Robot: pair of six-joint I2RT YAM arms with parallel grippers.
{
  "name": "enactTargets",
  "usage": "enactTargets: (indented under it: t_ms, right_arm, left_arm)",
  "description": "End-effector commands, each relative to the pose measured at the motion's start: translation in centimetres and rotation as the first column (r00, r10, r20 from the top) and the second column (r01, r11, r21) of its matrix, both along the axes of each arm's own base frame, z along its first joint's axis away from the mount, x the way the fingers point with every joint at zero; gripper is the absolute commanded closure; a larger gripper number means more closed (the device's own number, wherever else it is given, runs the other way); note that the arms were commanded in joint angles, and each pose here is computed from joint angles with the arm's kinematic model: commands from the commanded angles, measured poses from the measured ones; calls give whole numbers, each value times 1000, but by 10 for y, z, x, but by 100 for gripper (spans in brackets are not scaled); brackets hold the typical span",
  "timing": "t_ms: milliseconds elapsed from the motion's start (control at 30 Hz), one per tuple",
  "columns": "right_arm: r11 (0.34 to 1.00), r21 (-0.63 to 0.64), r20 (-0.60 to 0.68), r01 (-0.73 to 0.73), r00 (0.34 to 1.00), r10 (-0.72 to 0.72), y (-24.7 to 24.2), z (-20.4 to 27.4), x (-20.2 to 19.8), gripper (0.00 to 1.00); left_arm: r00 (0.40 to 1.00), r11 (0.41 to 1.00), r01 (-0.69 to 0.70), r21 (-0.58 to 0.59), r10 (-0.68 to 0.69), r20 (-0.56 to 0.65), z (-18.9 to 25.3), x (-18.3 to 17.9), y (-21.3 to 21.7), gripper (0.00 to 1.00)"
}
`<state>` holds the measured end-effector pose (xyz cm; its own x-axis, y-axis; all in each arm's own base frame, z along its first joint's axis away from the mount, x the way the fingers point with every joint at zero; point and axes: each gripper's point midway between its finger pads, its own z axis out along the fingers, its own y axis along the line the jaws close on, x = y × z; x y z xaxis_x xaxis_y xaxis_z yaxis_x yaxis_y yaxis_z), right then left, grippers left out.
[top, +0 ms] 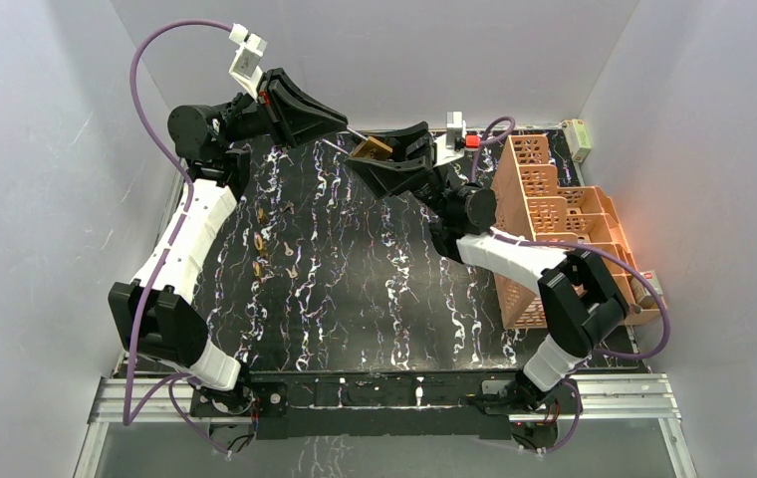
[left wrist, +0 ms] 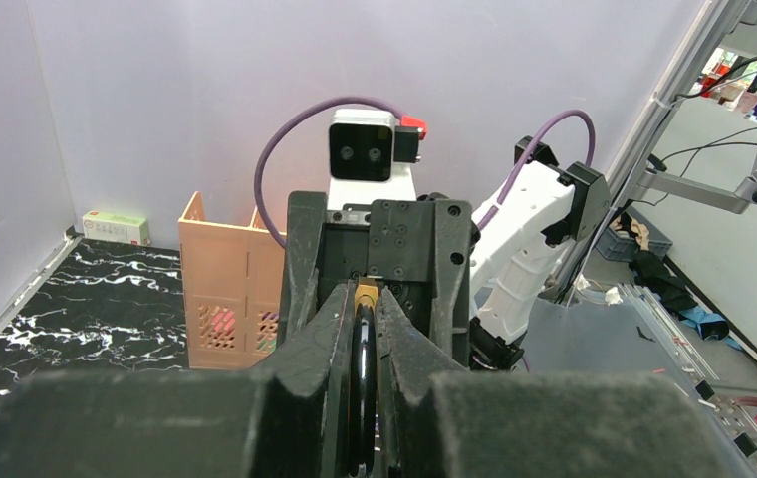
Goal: Lock with the key
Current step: Lock the lock.
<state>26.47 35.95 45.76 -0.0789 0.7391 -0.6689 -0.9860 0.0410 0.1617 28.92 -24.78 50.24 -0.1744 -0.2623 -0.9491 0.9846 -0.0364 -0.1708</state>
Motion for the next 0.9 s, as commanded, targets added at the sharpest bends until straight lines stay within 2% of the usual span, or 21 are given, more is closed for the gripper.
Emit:
enactTargets:
  t_ms: [0,100,133,200,233,267,300,433,467,500,667,767,800,833,867]
  right_arm:
    - [976,216,219,10,974,-58,-47,60,-48,29]
    - [977,211,216,15,974,-62,-47,60,-48,29]
    - [978,210,216,15,974,-61,-46,60,-47,33]
    - [979,203,216,11,975,-55,-44,60,-46,45]
    - [980,197,215,5,975,-48,-42,59,-45,54]
    - [982,190,210,-2,977,-39,-40,59,-44,68]
    - [982,187,209,-8,977,-32,-38,58,-43,76]
    - [984,179,190,-19,982,-16,-33,59,-39,88]
    - [985,172,183,-19,983,-13,-32,59,-37,97]
    - [986,163,176,-19,984,-10,-30,59,-36,100]
    - [996,56,147,-75,987,66,-23,65,-37,100]
    - [989,-86,87,-124,987,131,-32,70,-27,100]
    - [981,-142,68,-134,987,145,-38,71,-23,100]
    - [969,-203,36,-140,988,150,-45,70,-15,100]
    - [957,-257,5,-136,990,142,-56,71,-6,100]
  left_arm:
    - [990,996,-28,-82,39,138,39,-25,8,100]
    - [989,996,-29,-84,41,139,40,-25,8,100]
    - [989,996,-29,-83,40,139,40,-25,8,100]
    - [989,996,-29,-84,40,141,40,-25,8,100]
    - [989,996,-29,-85,41,143,41,-25,8,100]
    - [989,996,-29,-86,41,144,42,-26,8,100]
    - [989,996,-29,-86,41,145,42,-26,8,100]
    - [988,996,-30,-89,43,147,44,-27,8,100]
    - [988,995,-31,-90,44,146,44,-27,8,100]
    - [988,995,-32,-92,45,147,44,-27,8,100]
    - [988,996,-26,-86,38,150,45,-27,8,99]
    - [985,999,2,-41,6,174,39,-36,9,60]
    - [983,1000,10,-24,-5,184,37,-40,10,53]
    - [982,1000,17,-3,-16,187,33,-43,12,38]
    - [982,1000,18,14,-20,188,29,-45,15,7]
